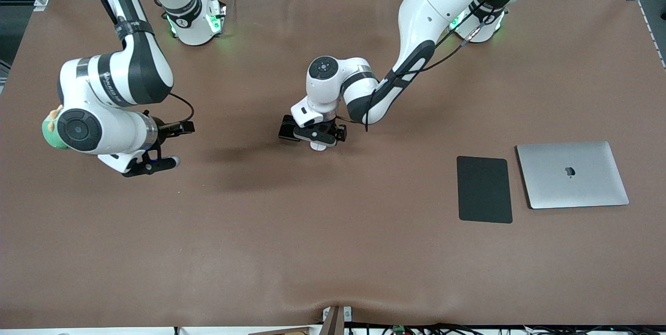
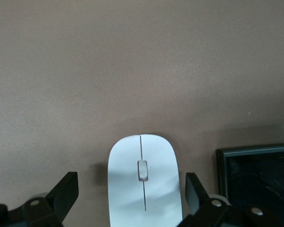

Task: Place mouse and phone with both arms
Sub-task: 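Grasp the white mouse with the left gripper while the right gripper approaches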

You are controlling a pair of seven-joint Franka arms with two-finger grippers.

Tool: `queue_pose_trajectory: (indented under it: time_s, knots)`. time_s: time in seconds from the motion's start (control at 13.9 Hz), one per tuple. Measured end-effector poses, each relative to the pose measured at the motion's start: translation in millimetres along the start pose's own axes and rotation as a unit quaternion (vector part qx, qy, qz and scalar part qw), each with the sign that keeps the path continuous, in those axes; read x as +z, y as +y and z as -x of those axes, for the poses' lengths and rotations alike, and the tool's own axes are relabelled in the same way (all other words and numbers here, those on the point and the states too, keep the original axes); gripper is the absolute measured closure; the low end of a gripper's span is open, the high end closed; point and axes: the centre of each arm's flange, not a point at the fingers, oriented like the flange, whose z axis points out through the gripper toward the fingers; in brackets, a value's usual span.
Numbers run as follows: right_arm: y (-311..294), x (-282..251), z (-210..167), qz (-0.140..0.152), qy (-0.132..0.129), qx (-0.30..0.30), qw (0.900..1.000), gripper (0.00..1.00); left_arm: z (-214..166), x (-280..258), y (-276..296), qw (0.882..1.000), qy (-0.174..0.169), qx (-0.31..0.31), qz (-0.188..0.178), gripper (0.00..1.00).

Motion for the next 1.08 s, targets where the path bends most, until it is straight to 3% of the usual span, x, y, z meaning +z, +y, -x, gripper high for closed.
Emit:
queue_pose_trajectory:
  time_s: [0.5, 0.79, 1.08]
  knots:
    - [-6.3, 14.1, 0.4, 0.002, -0.009, -0.002, 1.000, 0.00, -0.1, 0.0, -0.1, 1.000, 0.000, -0.002, 0.000, 0.00]
    - [-14.5, 23.1, 0.2, 0.005, -0.011, -0.006, 1.000, 0.00, 1.0, 1.3, -0.6, 1.000, -0.002, -0.007, -0.002, 0.40]
    - [-28.3, 35.1, -2.3, 0.009, -0.001, 0.002, 1.000, 0.00, 0.1, 0.9, -1.9, 1.000, -0.005, -0.016, -0.009, 0.40]
